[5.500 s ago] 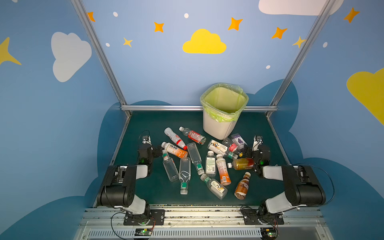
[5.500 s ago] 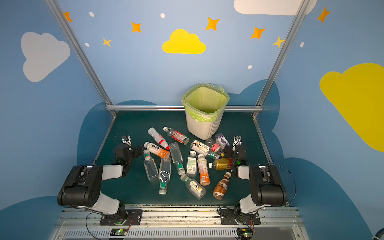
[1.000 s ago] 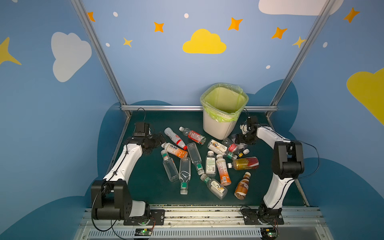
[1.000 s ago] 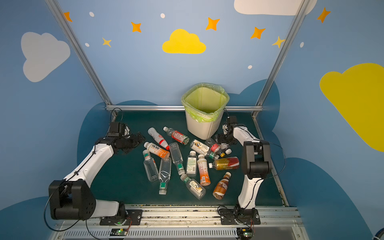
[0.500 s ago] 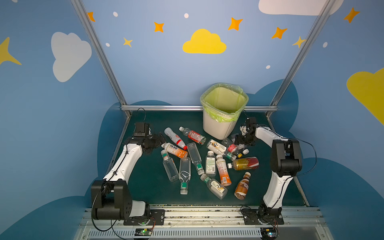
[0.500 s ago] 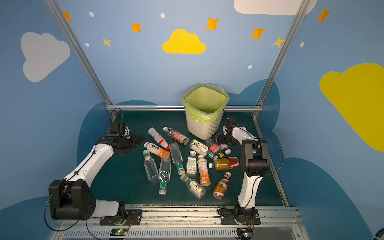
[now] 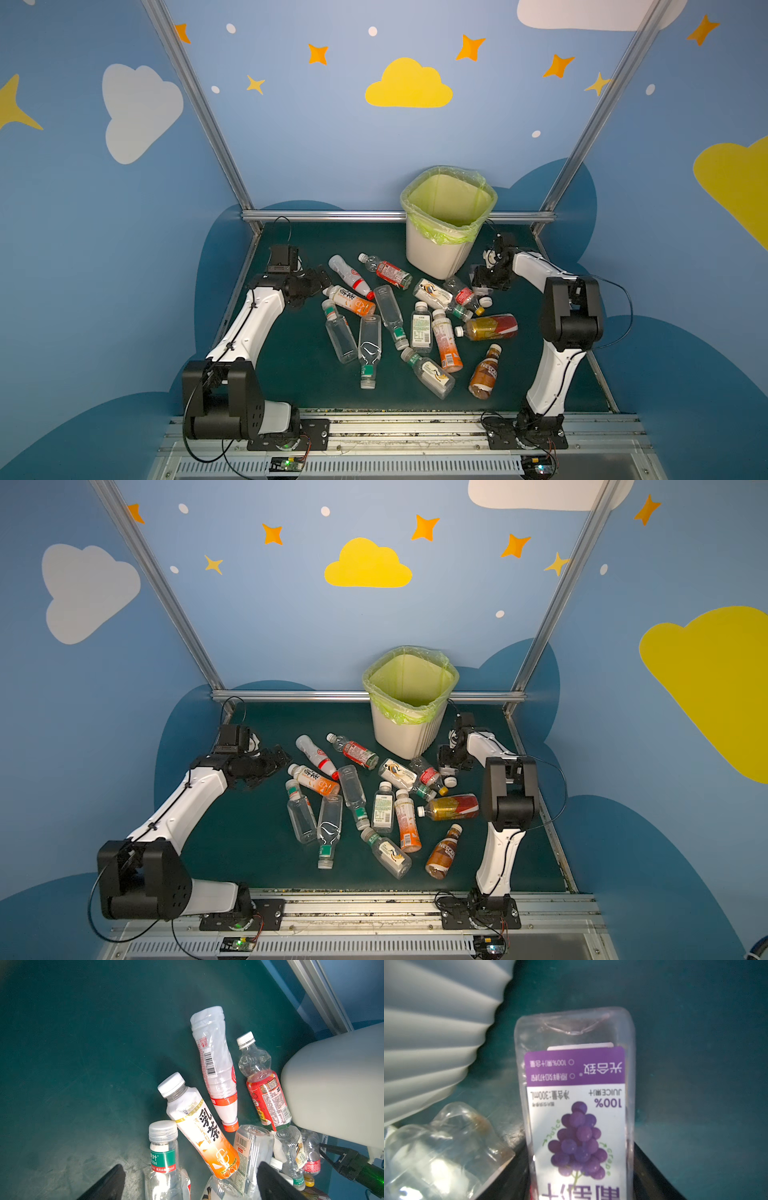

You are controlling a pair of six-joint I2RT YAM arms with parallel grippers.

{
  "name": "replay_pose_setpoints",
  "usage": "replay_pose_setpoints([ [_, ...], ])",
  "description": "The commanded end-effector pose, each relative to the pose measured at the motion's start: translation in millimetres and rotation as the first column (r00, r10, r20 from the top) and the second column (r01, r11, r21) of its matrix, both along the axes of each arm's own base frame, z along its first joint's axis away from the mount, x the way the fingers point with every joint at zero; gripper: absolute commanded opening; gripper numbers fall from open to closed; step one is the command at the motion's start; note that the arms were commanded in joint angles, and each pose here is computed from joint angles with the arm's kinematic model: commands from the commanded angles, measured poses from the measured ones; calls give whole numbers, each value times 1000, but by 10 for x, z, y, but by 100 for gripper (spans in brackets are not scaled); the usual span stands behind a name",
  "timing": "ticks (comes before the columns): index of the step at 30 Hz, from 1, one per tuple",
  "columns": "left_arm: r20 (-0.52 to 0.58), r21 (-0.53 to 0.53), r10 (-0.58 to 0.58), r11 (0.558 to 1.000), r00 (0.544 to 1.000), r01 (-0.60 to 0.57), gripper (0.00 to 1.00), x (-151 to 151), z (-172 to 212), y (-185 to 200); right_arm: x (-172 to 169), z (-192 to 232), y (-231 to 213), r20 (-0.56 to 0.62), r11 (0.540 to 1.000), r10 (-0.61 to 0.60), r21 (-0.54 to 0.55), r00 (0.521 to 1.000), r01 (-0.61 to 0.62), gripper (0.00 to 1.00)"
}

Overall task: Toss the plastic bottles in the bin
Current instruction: 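Close the right gripper on the grape juice bottle, then lift the grape juice bottle over the bin and release it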

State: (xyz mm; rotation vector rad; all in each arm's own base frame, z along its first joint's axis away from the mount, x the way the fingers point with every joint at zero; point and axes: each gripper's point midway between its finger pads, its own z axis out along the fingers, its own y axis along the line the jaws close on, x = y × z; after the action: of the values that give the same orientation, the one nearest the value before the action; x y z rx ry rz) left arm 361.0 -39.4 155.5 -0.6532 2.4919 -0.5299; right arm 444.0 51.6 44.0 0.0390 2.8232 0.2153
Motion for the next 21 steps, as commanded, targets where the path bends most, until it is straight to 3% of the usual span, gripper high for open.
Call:
replay_pose_setpoints([
  [1, 10, -7, -17, 1000, 1000, 17, 99, -21, 72, -28, -19, 270, -66, 53, 997, -62, 47, 997, 59, 55],
  [8, -2, -18, -30, 999, 1000, 29, 95, -27, 32, -116, -191, 863, -307, 150, 981, -179, 108, 972, 164, 55],
  [12, -12, -21, -50, 999, 999, 49, 95, -15, 28, -203, -183, 1632, -369, 292, 975, -210, 138, 933, 176, 56],
  [17, -5, -24, -76, 997, 997, 76, 95, 45, 91, -321, 73, 3227, -75, 607, 970, -189, 236, 772, 52, 57],
  [21, -1, -27, -97, 995, 995, 97, 95, 76, 128, -412, 374, 4079, 515, 703, 942, -111, 300, 702, -151, 75],
])
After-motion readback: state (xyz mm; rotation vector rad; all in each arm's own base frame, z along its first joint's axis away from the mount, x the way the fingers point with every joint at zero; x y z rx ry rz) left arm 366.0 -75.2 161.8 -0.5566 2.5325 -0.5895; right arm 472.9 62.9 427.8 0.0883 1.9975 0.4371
